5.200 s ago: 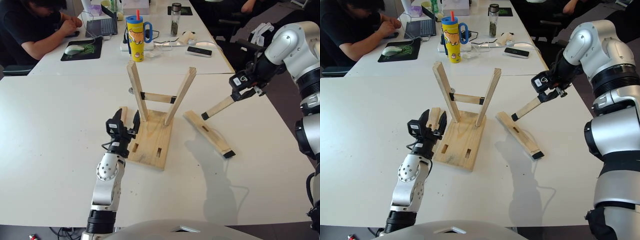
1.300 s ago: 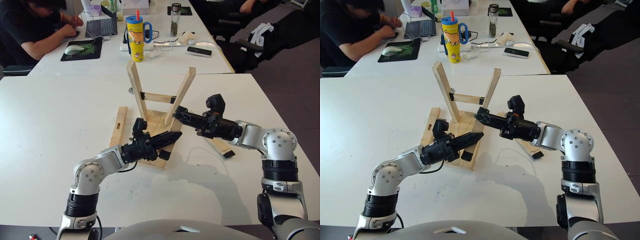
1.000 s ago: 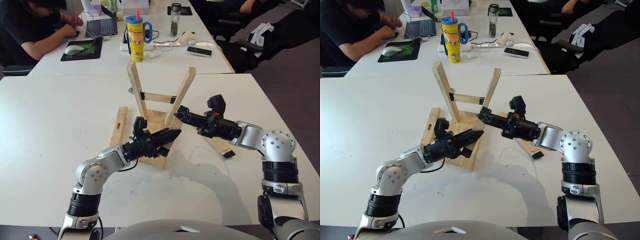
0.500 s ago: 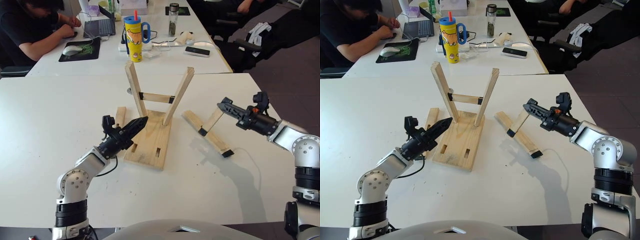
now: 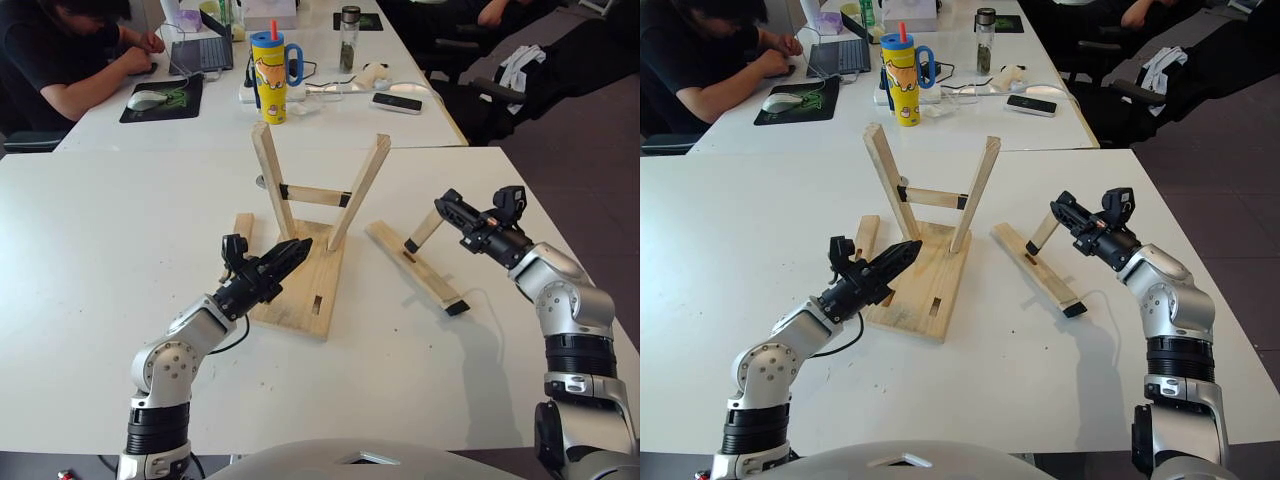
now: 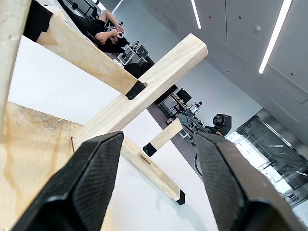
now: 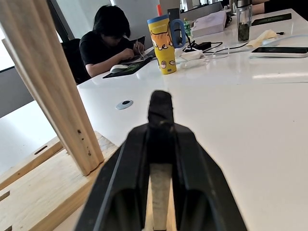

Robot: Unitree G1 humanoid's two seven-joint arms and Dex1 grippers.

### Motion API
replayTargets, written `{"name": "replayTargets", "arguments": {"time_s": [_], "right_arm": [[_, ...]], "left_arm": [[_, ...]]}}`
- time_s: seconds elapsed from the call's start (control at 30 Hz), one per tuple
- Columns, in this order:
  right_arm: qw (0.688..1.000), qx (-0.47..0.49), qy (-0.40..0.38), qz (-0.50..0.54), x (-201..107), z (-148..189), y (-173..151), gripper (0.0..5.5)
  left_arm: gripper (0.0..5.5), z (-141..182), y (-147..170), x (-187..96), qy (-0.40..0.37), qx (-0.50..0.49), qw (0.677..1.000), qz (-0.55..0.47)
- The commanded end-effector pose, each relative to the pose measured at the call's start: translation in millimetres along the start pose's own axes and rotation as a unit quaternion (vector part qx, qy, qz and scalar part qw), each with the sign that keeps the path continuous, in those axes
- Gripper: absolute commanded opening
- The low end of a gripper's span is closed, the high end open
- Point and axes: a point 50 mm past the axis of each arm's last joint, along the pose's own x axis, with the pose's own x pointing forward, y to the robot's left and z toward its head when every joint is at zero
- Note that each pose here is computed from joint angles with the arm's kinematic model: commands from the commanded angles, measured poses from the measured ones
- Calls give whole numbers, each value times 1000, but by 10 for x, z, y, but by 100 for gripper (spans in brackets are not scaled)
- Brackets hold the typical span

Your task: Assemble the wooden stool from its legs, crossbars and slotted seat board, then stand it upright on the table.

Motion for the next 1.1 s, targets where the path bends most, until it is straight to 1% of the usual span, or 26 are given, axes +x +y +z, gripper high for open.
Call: {"name": "replayTargets", "arguments": {"time_s": [0.03,0.33,0.57,0.67,0.77,0.93,1.1], "right_arm": [[1000,-4,15,4,-12,-11,-18,44],[999,-16,28,-4,-60,-22,-18,44],[996,-71,59,-6,-48,-94,81,44],[992,-88,84,-10,-66,-198,94,44],[988,-104,113,-18,-130,-379,89,44],[985,-90,141,-42,-270,-652,31,44],[986,-89,139,-39,-225,-691,18,44]], "left_arm": [[273,-20,5,-5,1,3,1000,6],[273,-24,1,2,1,5,1000,5],[273,-13,9,-10,-4,10,1000,13],[273,-13,13,-8,-5,12,1000,15],[273,-13,20,-3,-4,13,1000,16],[273,-2,30,4,-2,15,1000,15],[273,11,40,12,-1,17,1000,16]]}}
